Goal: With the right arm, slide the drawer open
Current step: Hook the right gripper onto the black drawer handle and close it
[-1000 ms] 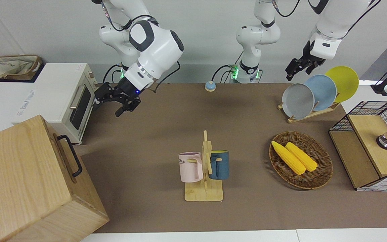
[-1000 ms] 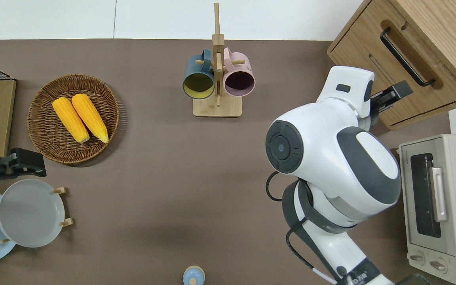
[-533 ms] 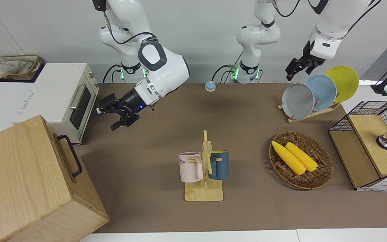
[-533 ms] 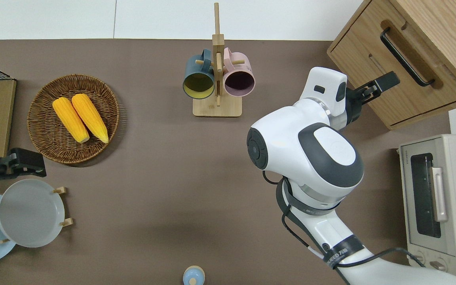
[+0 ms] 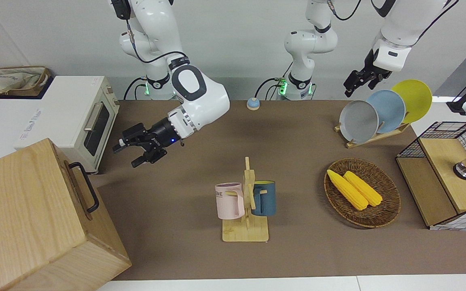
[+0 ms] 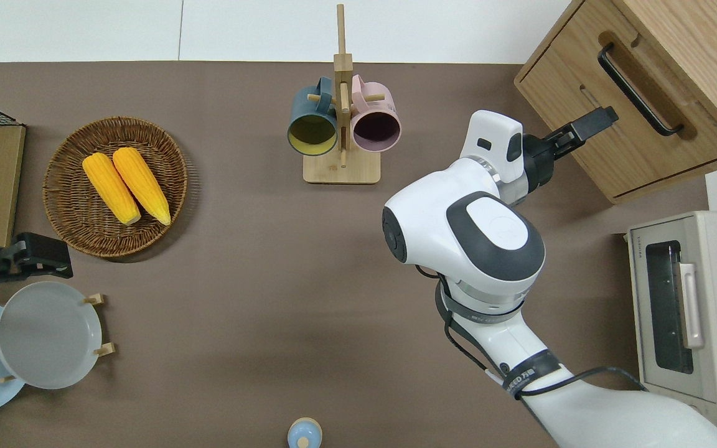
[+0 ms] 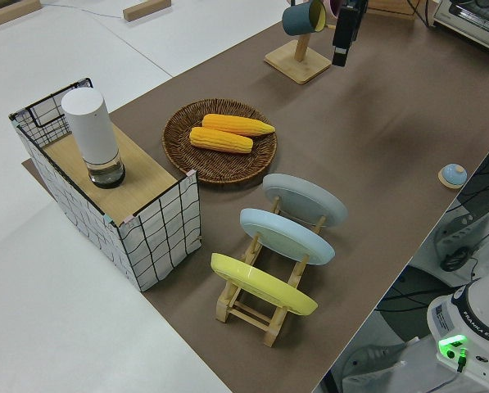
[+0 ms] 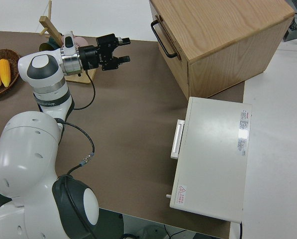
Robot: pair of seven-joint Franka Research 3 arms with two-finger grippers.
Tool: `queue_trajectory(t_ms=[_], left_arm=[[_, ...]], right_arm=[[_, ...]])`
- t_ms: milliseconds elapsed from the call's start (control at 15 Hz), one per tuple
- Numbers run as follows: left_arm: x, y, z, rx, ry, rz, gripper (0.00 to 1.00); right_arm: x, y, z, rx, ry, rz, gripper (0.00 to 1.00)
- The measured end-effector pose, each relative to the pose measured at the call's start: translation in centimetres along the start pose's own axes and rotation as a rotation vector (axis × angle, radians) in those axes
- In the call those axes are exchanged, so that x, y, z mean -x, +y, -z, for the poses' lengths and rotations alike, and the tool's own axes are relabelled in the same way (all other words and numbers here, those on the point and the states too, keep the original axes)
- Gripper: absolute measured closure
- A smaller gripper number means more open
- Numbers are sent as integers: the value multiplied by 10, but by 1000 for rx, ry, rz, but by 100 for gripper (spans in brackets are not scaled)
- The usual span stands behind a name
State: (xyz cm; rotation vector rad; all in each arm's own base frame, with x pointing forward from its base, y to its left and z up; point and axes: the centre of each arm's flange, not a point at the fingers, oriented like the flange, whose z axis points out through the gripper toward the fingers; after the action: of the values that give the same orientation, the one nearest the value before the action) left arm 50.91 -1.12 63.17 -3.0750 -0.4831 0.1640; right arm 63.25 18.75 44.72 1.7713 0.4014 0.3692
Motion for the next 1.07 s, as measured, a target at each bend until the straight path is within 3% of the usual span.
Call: queue_trajectory(t_ms=[333, 667, 1067], left_arm=[[0, 0, 0, 0, 0, 0, 0], [0, 0, 0, 0, 0, 0, 0], [0, 0, 0, 0, 0, 0, 0]], right_arm=[[-2, -14, -24, 76, 12, 45, 1], [4, -27, -64, 129, 60, 112, 2], [7, -28, -86, 157, 93, 146, 4]])
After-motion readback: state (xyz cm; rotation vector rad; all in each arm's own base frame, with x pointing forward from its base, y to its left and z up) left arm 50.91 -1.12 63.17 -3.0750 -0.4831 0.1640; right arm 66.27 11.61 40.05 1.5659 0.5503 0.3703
